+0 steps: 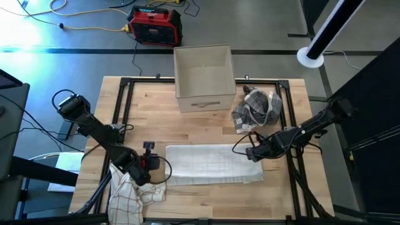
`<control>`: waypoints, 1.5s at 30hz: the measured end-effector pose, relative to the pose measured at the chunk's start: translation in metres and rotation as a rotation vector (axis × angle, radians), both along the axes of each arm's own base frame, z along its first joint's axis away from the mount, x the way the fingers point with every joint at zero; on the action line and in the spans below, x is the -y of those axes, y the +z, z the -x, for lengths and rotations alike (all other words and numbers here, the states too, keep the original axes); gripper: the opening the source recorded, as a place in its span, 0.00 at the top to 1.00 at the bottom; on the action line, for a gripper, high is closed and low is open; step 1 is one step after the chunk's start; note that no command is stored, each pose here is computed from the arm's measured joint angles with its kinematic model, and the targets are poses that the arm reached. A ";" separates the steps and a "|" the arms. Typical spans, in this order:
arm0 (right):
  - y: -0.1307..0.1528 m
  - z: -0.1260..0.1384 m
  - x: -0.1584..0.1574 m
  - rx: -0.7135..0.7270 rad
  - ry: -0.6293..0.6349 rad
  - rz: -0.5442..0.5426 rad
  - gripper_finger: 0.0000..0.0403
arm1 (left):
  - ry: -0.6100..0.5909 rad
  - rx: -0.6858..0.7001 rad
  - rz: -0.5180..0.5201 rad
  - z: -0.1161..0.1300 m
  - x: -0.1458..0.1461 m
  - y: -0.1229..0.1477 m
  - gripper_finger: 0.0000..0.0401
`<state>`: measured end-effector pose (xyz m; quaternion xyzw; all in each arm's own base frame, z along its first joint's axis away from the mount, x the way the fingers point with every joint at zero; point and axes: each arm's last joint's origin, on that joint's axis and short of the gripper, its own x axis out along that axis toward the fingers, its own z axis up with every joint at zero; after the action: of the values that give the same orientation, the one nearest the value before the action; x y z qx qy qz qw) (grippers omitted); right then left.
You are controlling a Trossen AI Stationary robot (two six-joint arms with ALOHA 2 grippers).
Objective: Fold towel
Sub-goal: Fold the white patterned towel
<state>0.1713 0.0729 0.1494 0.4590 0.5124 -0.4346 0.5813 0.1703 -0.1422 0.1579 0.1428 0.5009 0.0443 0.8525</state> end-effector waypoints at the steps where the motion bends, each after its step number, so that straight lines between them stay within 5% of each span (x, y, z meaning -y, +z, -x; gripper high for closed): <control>1: -0.003 0.001 0.001 -0.005 -0.001 0.000 0.63 | 0.010 0.002 0.003 0.000 -0.001 -0.001 1.00; 7: -0.013 -0.001 -0.001 -0.042 0.001 -0.021 0.72 | 0.066 -0.035 0.062 0.010 -0.015 -0.028 1.00; 13: -0.013 -0.003 -0.003 -0.040 0.033 -0.021 0.97 | 0.098 0.028 0.115 0.015 -0.022 -0.044 1.00; 22: 0.014 0.021 0.007 -0.071 0.012 -0.019 1.00 | 0.149 0.061 0.169 0.004 -0.030 -0.044 1.00; 29: 0.064 0.021 0.012 0.088 0.004 0.069 1.00 | 0.108 0.133 0.239 -0.025 -0.045 -0.043 1.00; 37: 0.092 -0.020 -0.003 0.239 0.093 0.120 1.00 | 0.071 0.189 0.272 -0.051 -0.057 -0.055 1.00; 45: 0.093 -0.101 -0.022 0.424 0.255 0.153 1.00 | 0.044 0.222 0.263 -0.059 -0.059 -0.060 1.00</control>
<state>0.2725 0.0951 0.2425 0.4262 0.3986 -0.2891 0.7588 0.2294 -0.0828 0.0976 0.0131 0.4081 0.0125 0.9127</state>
